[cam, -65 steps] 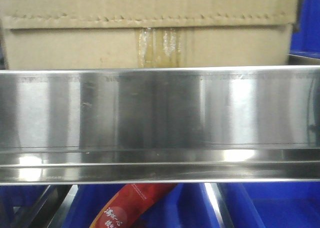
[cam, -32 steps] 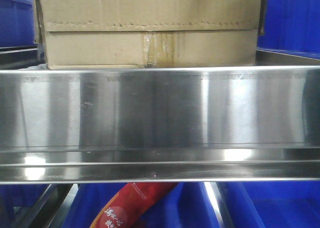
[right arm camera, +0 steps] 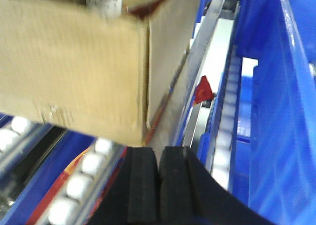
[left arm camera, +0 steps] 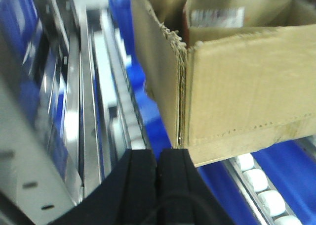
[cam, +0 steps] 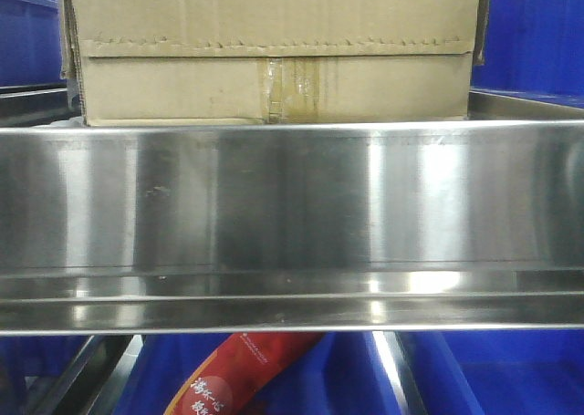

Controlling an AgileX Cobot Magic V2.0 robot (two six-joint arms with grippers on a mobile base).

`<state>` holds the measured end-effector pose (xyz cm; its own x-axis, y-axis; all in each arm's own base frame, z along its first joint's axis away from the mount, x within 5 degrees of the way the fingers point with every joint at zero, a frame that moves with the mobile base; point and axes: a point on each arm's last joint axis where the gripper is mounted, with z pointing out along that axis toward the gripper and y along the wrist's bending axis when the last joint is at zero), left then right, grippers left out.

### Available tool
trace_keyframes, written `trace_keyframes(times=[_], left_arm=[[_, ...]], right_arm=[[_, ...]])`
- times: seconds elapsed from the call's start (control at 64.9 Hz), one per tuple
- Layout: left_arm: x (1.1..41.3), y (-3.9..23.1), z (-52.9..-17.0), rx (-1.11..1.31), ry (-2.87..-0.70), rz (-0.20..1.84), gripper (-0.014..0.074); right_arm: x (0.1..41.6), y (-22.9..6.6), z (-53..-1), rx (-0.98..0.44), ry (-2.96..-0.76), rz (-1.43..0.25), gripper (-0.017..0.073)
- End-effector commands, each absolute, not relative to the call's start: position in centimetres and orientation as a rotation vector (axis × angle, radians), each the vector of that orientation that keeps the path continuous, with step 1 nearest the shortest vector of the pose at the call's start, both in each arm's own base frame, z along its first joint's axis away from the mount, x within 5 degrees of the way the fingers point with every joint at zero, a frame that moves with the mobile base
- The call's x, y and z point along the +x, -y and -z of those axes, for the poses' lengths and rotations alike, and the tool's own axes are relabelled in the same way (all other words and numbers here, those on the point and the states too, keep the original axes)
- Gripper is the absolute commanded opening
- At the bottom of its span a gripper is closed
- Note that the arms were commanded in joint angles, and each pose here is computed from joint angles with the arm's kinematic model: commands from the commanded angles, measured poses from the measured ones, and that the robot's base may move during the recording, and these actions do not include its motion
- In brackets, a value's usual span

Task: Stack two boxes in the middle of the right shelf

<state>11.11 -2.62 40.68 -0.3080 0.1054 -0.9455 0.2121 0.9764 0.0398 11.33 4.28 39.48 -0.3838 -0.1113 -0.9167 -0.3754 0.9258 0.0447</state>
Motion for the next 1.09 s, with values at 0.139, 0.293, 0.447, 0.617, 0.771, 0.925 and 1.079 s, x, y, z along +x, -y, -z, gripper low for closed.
trace_keyframes(times=[0.139,0.293,0.447,0.617,0.771,0.925,1.079], left_arm=[[6.9,1.6,-36.0,0.219,-1.683,0.187,-0.0111],[5.4,1.4,-33.3,0.205,-1.598,0.233,-0.0111],[4.4,1.0,-31.9,0.201,-1.558,0.239,-0.0111],[4.0,0.9,-32.0,0.198,-1.542,0.240,-0.0111],[4.0,0.9,-32.0,0.198,-1.541,0.241,-0.0111],[4.0,0.9,-32.0,0.198,-1.541,0.241,-0.0111],[4.0,0.9,-32.0,0.198,-1.541,0.241,-0.0111]], right_arm=[[7.8,-2.9,-34.6,-0.311,-1.738,-0.244,-0.0167],[6.5,-2.4,-31.8,-0.291,-1.683,-0.240,-0.0167],[6.1,-2.3,-31.0,-0.291,-1.681,-0.240,-0.0167],[6.1,-2.3,-31.1,-0.286,-1.664,-0.239,-0.0167],[6.1,-2.3,-31.1,-0.286,-1.666,-0.239,-0.0167],[6.1,-2.3,-31.1,-0.286,-1.666,-0.239,-0.0167],[6.1,-2.3,-31.1,-0.286,-1.666,-0.239,-0.0167]])
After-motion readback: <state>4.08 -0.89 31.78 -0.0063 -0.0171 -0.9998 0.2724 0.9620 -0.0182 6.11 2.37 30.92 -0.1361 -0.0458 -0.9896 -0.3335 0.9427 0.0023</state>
